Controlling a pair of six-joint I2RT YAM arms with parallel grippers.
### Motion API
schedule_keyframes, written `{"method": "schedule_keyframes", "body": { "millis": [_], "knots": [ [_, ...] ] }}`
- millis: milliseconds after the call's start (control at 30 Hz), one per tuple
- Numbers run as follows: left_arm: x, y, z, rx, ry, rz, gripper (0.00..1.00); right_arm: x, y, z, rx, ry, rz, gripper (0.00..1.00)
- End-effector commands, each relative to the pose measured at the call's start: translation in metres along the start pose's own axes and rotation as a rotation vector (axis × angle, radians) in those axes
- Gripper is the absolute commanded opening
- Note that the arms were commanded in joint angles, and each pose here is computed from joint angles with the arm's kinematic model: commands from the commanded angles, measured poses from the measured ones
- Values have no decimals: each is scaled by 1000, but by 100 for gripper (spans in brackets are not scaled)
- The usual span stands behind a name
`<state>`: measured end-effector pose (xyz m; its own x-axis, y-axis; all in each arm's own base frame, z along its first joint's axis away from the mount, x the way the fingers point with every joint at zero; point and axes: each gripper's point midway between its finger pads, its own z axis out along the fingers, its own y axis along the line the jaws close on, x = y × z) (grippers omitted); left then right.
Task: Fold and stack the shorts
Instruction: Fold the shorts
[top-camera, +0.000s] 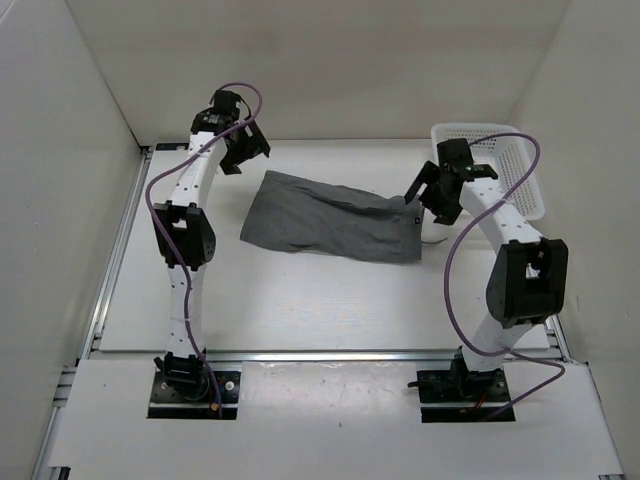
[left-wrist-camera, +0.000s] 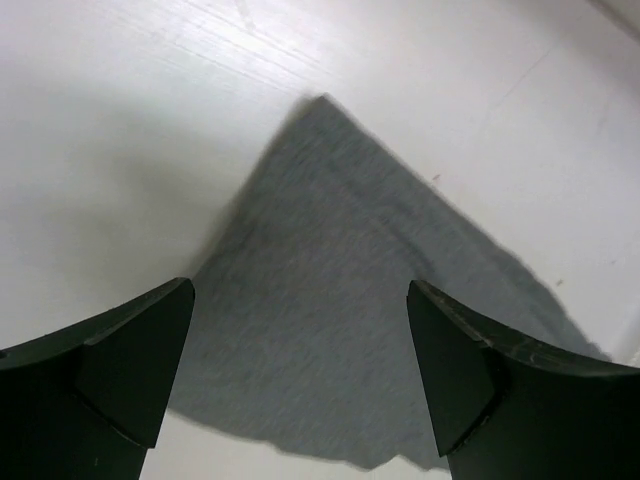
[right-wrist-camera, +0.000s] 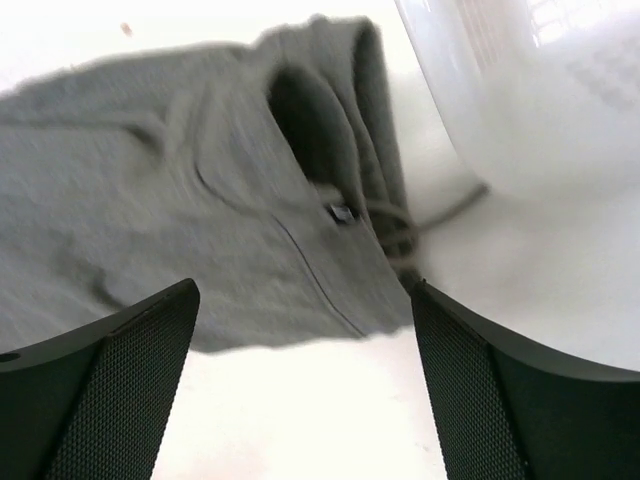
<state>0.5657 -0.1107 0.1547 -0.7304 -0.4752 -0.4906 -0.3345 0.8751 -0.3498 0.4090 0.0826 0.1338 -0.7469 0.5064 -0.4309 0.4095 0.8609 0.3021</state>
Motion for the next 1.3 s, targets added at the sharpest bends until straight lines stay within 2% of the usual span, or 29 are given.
{"method": "schedule_keyframes", "body": {
  "millis": [0, 33, 67, 100, 133, 167, 233, 300, 367, 400, 433, 500, 633, 700, 800, 867, 900, 933, 1000, 1033, 1167, 1267],
  "knots": [
    [-35, 13, -79, 8, -130, 46, 100, 15, -15, -19, 20, -17, -26, 89],
    [-26, 22, -81, -22, -111, 46, 100, 31, -27, -17, 41, 11, -28, 88],
    [-23, 26, -95, -29, -117, 46, 98, 39, -33, -17, 51, 23, -28, 82],
    [2, 43, -84, -73, -47, 56, 89, 44, -35, -16, 41, 31, -28, 78],
    [12, 50, -83, -90, -21, 57, 85, 54, -40, -14, 39, 46, -28, 74],
    [19, 57, -89, -93, -6, 41, 83, 60, -44, -12, 50, 59, -20, 63],
    [58, 74, -73, -112, 108, 38, 86, 68, -45, -9, 37, 84, -19, 59],
    [79, 84, -63, -133, 168, 22, 93, 75, -40, -8, 1, 114, -17, 66],
    [109, 91, -50, -122, 263, 1, 100, 82, -39, -2, -8, 145, -15, 82],
    [119, 93, -44, -121, 293, -12, 100, 85, -39, 0, -8, 159, -6, 93],
    [127, 94, -40, -109, 314, -17, 100, 91, -39, 0, -17, 181, -4, 96],
    [136, 94, -30, -101, 351, -34, 100, 95, -36, 7, -30, 202, 21, 99],
    [161, 98, -1, -126, 422, -34, 100, 100, -37, 30, -8, 222, 71, 99],
    [159, 91, 6, -122, 420, -34, 100, 103, -40, 43, 16, 236, 71, 99],
    [151, 90, 17, -137, 399, -39, 100, 100, -39, 55, 23, 229, 81, 94],
    [141, 83, 25, -122, 375, -46, 91, 98, -40, 62, 32, 227, 69, 84],
    [139, 76, 24, -112, 365, -47, 72, 99, -35, 64, 28, 230, 60, 80],
    [139, 73, 27, -100, 371, -50, 55, 95, -26, 61, 7, 217, 32, 68],
    [140, 59, 28, -84, 365, -36, 12, 103, -19, 65, 15, 233, -22, 55],
    [140, 59, 28, -84, 365, -36, 10, 100, -12, 62, 10, 222, -36, 42],
    [123, 71, 1, -142, 275, -70, 10, 112, -4, 60, 39, 213, -124, 18],
    [118, 95, -14, -189, 248, -106, 10, 124, -11, 56, 73, 212, -155, 14]
  ]
}}
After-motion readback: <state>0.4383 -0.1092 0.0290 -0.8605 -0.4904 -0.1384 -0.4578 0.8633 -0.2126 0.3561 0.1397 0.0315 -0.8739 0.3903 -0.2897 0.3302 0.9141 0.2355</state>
